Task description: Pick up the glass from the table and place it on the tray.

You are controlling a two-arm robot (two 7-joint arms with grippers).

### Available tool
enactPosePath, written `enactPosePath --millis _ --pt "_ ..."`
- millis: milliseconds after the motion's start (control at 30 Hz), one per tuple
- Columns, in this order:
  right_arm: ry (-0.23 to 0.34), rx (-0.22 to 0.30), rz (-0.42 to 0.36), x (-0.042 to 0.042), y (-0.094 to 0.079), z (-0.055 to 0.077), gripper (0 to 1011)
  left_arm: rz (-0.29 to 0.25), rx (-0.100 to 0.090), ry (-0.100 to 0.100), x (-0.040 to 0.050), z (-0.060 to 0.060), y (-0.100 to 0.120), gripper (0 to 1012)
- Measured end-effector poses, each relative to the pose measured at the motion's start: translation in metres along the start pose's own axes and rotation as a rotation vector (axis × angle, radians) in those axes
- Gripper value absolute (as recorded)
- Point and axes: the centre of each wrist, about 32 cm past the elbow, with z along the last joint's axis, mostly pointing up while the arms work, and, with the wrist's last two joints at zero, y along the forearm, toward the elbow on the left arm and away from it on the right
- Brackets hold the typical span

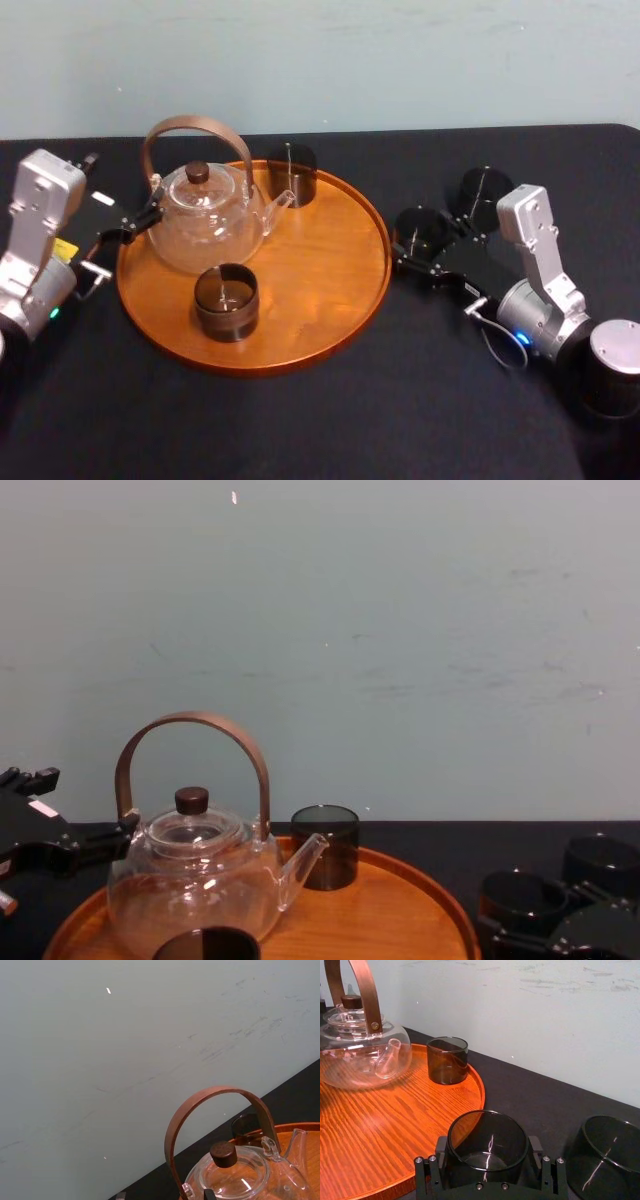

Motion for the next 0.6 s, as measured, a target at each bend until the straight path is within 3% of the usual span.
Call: enactPosePath --millis 600 --pt "0.013 0.003 0.016 0.0027 0.0072 -0.0053 1002 0.000 0.000 0.000 0.0000 0.0000 0.0000 1010"
